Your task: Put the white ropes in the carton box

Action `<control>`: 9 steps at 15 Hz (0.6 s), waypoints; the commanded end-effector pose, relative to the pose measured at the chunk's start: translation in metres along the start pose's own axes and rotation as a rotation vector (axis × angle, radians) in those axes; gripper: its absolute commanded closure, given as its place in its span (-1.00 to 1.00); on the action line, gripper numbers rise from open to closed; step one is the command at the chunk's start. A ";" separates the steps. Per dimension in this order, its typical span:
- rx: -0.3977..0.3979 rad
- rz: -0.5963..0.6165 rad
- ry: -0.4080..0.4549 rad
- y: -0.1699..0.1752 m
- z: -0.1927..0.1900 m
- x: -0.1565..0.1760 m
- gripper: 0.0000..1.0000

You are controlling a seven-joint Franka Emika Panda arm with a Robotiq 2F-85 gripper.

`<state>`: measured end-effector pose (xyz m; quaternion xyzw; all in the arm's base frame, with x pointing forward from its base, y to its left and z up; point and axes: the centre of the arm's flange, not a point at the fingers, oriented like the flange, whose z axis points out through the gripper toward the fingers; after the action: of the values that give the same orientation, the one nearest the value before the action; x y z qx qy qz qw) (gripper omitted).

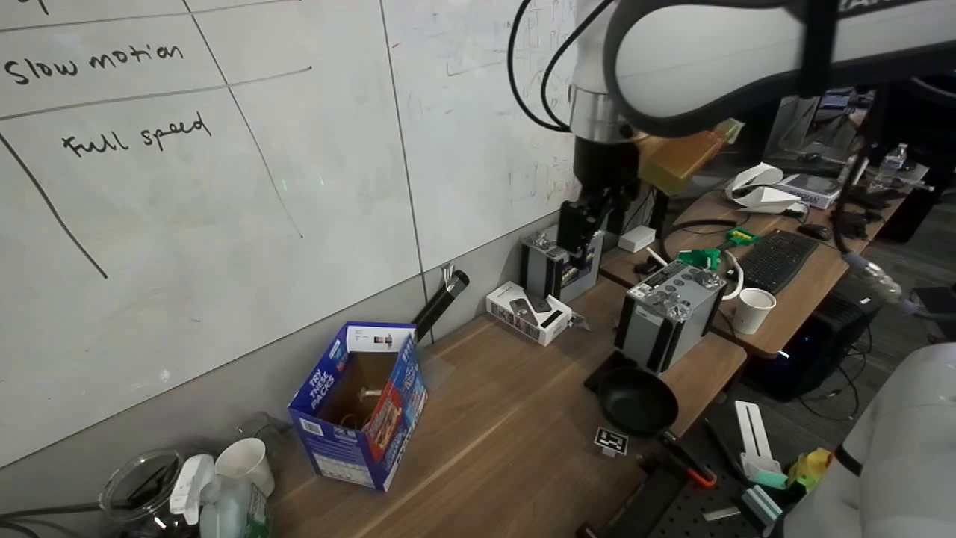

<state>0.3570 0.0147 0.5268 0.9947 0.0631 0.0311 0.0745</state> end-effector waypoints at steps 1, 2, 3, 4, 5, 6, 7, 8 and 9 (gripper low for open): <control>0.076 -0.121 0.050 0.017 -0.002 -0.035 -1.00; 0.088 -0.135 0.056 0.019 0.000 -0.038 -1.00; 0.106 -0.133 0.055 0.020 0.003 -0.037 -1.00; 0.114 -0.142 0.053 0.019 0.006 -0.039 -1.00; 0.123 -0.146 0.051 0.020 0.008 -0.039 -1.00; 0.126 -0.146 0.049 0.020 0.011 -0.040 -1.00; 0.122 -0.134 0.047 0.019 0.014 -0.040 -1.00; 0.100 -0.127 0.019 0.018 0.013 -0.034 -1.00; 0.100 -0.128 0.014 0.017 0.015 -0.034 -1.00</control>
<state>0.3265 -0.0087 0.5126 0.9909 0.1284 0.0297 0.0260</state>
